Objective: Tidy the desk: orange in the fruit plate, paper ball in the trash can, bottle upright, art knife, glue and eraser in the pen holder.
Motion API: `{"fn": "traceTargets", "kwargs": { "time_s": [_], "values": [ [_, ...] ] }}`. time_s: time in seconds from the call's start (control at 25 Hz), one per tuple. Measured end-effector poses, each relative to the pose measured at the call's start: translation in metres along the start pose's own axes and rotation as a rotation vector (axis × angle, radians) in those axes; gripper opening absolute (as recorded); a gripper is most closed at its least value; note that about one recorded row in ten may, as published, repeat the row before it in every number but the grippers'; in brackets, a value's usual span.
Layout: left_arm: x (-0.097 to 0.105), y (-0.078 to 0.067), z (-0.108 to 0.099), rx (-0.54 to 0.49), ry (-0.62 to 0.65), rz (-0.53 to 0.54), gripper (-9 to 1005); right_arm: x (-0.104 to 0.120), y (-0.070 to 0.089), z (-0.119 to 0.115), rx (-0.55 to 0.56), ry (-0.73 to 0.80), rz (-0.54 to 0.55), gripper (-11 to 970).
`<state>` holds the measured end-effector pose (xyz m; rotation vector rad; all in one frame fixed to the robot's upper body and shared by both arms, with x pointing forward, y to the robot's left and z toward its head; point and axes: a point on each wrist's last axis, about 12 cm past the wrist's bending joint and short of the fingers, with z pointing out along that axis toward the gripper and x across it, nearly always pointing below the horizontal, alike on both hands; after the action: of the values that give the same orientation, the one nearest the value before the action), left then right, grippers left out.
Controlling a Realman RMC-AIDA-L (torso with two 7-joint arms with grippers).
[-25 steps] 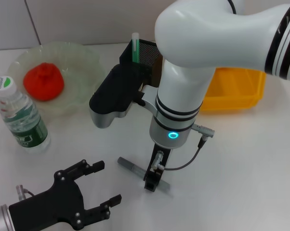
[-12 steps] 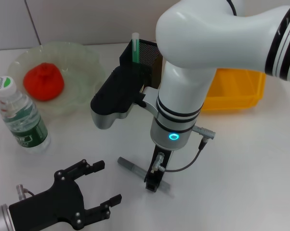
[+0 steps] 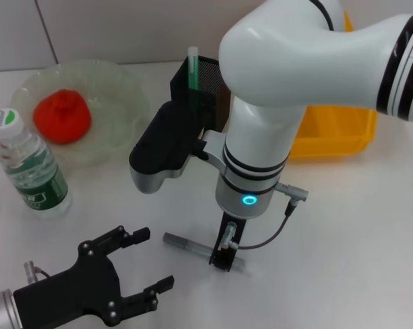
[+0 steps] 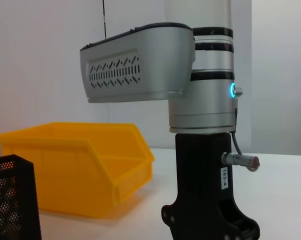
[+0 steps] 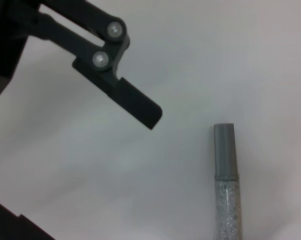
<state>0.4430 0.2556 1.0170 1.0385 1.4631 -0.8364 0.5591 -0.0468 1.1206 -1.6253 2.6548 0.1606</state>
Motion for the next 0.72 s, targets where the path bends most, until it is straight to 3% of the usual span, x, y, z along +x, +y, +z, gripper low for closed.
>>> {"fn": "traceTargets", "kwargs": {
  "time_s": [0.16,0.32,0.48,0.72],
  "values": [
    [0.000,0.000,0.000,-0.001,-0.002,0.000,787,0.002,-0.004,-0.003,0.012,-0.004,0.006,149],
    [-0.001,0.001,-0.001,-0.002,-0.003,0.001,787,0.010,-0.025,-0.018,0.075,-0.044,0.062,148],
    [-0.001,0.001,-0.002,-0.005,-0.004,0.002,786,0.017,-0.046,-0.052,0.229,-0.140,0.045,148],
    [-0.001,0.003,-0.002,-0.010,-0.001,0.003,786,0.020,-0.052,-0.105,0.505,-0.247,-0.092,149]
  ]
}}
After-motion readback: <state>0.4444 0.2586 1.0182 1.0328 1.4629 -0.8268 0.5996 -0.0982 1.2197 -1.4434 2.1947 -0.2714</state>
